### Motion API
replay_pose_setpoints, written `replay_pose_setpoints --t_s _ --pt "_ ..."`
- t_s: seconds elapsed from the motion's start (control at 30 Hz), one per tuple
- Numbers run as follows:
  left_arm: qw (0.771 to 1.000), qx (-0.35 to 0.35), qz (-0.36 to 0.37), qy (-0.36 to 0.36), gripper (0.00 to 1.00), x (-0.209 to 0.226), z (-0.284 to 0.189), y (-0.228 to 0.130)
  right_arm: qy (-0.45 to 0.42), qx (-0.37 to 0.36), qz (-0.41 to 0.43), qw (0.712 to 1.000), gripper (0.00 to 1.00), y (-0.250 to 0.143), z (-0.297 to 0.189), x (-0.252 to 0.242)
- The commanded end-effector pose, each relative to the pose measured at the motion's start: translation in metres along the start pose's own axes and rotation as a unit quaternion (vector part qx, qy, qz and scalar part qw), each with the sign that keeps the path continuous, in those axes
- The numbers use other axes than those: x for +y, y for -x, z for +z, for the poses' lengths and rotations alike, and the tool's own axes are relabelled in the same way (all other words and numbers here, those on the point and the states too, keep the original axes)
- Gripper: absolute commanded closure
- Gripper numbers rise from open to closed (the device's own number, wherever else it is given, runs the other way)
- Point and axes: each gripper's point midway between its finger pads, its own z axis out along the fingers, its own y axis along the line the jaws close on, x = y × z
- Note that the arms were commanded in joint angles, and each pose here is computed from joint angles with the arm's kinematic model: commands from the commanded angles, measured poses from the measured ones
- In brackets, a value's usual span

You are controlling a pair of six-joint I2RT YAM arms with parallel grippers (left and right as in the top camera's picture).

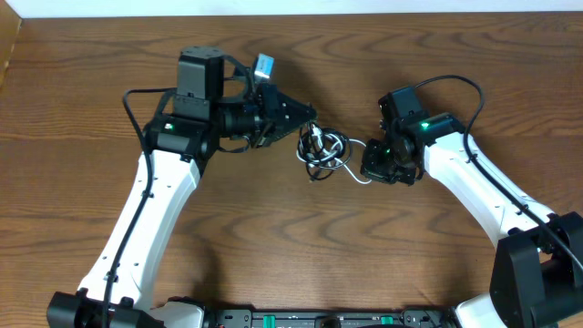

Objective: Untangle cables

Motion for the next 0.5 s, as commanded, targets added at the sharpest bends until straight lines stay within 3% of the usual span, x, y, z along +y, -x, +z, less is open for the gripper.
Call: replay_pose_setpoints --t_s 0.0,0.13,0.2,0.3,0.37,0.47 --pt "1.000 -0.016 0.007 0.005 0.93 0.005 -0.012 0.008 -0.046 -0.014 0.000 0.999 0.98 0.003 0.002 -0.017" --pt "0.988 -0.074 -0.046 0.124 0.92 0.063 -0.034 0.021 -0.076 -0.010 0.017 0.997 0.98 0.001 -0.002 -0.033" --pt "0.957 -0.120 -0.096 0.247 0.93 0.114 -0.060 0.021 -0.080 -0.016 0.027 0.996 0.98 0.003 -0.007 -0.038" --pt "0.891 -0.161 -0.141 0.401 0.93 0.166 -0.103 0.010 -0.069 -0.037 0.036 0.996 0.98 0.009 -0.021 -0.040" --pt "0.855 -0.171 -0.151 0.467 0.92 0.183 -0.125 0.001 -0.056 -0.061 0.044 0.996 0.99 0.016 -0.038 -0.043" --pt "0.827 -0.176 -0.155 0.511 0.92 0.193 -0.142 -0.005 -0.038 -0.108 0.051 0.992 0.98 0.027 -0.069 -0.049"
